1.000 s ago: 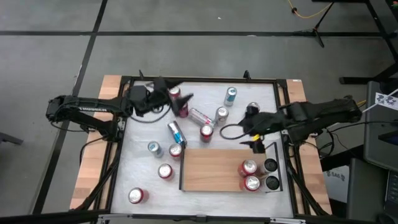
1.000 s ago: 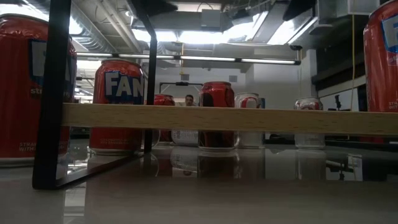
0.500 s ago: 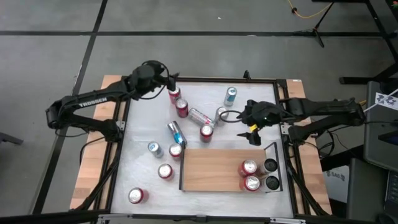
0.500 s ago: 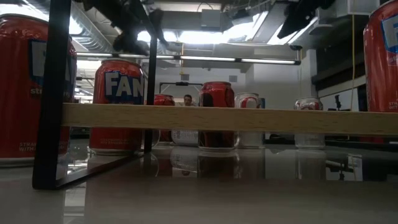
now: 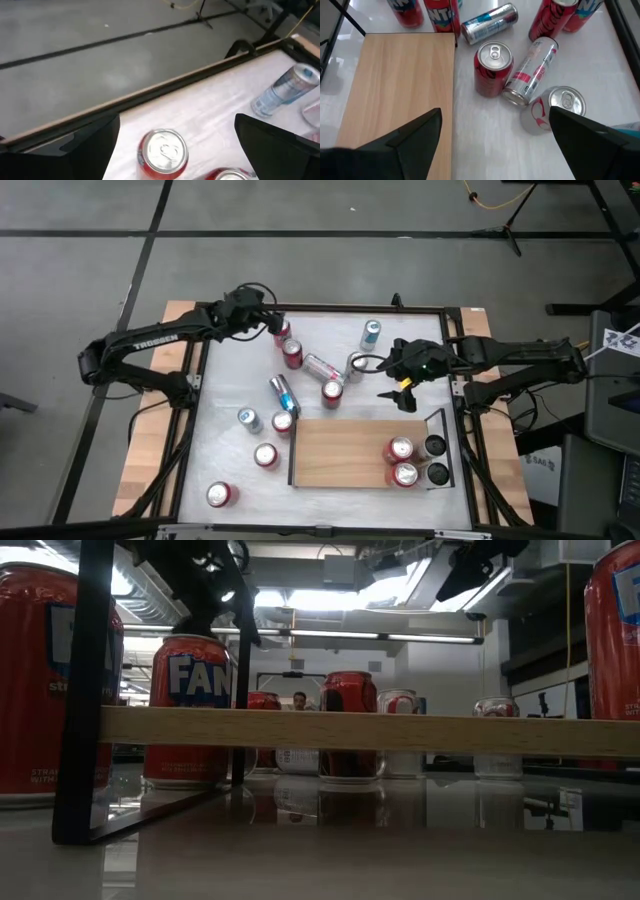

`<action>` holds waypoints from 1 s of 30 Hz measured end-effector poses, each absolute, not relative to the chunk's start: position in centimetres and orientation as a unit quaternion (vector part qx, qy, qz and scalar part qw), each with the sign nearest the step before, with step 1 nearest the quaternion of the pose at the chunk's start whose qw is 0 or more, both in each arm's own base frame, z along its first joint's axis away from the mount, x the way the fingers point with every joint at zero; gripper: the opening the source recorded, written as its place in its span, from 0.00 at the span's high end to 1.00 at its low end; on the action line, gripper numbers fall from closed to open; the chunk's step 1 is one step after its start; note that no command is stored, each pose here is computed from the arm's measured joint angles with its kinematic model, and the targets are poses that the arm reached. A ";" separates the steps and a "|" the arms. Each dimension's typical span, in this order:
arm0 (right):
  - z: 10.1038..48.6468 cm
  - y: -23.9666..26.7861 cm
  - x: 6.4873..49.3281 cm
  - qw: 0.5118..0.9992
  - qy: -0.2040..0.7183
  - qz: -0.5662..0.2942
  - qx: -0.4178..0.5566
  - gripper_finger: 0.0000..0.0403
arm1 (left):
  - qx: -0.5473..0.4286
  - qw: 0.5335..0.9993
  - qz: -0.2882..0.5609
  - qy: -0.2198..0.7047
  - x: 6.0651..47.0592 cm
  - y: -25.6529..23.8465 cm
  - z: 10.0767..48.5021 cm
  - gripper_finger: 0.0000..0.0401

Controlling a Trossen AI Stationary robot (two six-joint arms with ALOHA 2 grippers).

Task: Place canned beverage on shelf
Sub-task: Put the top left orange soda can on the shelf

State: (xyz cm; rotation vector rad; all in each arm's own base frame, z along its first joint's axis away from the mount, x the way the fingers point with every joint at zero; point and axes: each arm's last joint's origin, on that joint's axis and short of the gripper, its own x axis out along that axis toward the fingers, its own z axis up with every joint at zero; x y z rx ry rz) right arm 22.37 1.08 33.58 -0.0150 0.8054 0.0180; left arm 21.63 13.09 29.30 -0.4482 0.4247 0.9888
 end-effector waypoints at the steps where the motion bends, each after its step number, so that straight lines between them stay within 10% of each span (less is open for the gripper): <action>1: 33.6 1.1 22.4 0.920 0.392 0.008 -0.007 0.11 | -0.214 0.833 0.468 0.205 21.9 13.2 29.0 0.03; 30: 33.5 1.1 22.4 0.919 0.393 0.009 -0.007 0.11 | -0.215 0.776 0.483 0.344 26.0 15.8 20.6 0.03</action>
